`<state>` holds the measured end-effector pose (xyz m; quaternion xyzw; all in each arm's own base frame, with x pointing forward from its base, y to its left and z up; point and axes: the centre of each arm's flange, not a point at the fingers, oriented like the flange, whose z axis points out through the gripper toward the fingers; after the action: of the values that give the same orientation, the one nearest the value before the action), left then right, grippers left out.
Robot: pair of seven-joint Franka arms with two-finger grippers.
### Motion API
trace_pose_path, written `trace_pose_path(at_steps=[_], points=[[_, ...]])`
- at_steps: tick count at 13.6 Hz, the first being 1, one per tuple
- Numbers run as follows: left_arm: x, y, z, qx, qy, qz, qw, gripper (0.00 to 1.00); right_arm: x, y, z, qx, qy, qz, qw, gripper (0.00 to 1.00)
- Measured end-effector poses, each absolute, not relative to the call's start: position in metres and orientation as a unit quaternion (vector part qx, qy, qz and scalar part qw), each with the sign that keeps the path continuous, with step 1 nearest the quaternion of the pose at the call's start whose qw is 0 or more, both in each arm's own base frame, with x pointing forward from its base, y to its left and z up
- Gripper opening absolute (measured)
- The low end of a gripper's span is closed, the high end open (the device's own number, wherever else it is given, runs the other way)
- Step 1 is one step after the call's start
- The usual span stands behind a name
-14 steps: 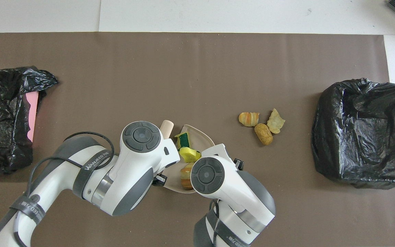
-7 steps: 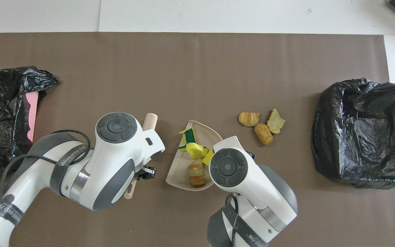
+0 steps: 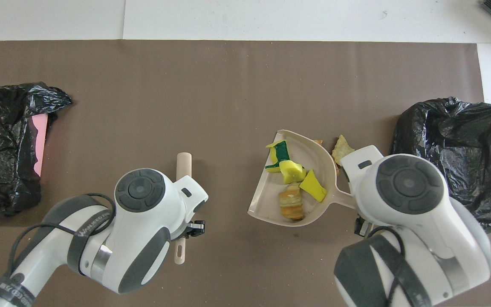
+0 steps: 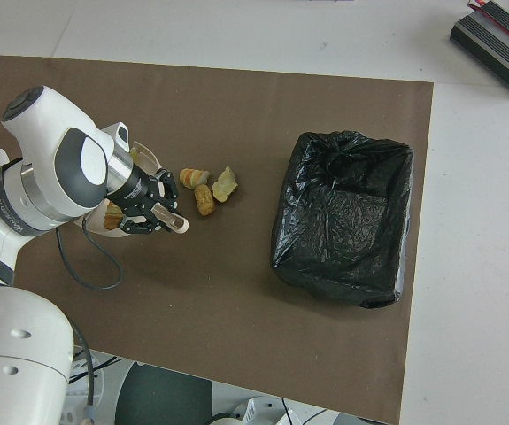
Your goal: Sweep and dump trash in bin
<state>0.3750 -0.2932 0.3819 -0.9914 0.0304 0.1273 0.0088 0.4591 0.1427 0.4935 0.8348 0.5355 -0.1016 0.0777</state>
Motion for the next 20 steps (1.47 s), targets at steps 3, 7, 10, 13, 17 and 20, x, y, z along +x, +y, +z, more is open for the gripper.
trace_pose_path(at_steps=[3,7,10,13,17,20], points=[[0.305,-0.323,0.379,-0.992,0.024,0.123,-0.005,0.26,0.472,0.044,0.531,0.851,0.515,-0.075,0.069,0.32],[0.238,-0.355,0.376,-0.992,0.021,0.123,-0.03,0.26,0.472,-0.084,0.54,0.87,0.488,-0.056,0.043,0.32],[0.194,-0.376,0.359,-0.992,0.004,0.121,-0.026,0.26,0.464,-0.166,0.544,0.86,0.504,-0.034,0.069,0.32],[0.189,-0.377,0.355,-0.991,-0.002,0.129,-0.027,0.26,0.449,-0.241,0.542,0.846,0.521,-0.039,0.108,0.32],[0.188,-0.378,0.347,-0.988,-0.009,0.148,-0.031,0.26,0.459,-0.291,0.527,0.809,0.562,-0.068,0.157,0.32],[0.188,-0.379,0.345,-0.987,-0.006,0.154,-0.036,0.26,0.477,-0.302,0.505,0.775,0.593,-0.114,0.185,0.32]])
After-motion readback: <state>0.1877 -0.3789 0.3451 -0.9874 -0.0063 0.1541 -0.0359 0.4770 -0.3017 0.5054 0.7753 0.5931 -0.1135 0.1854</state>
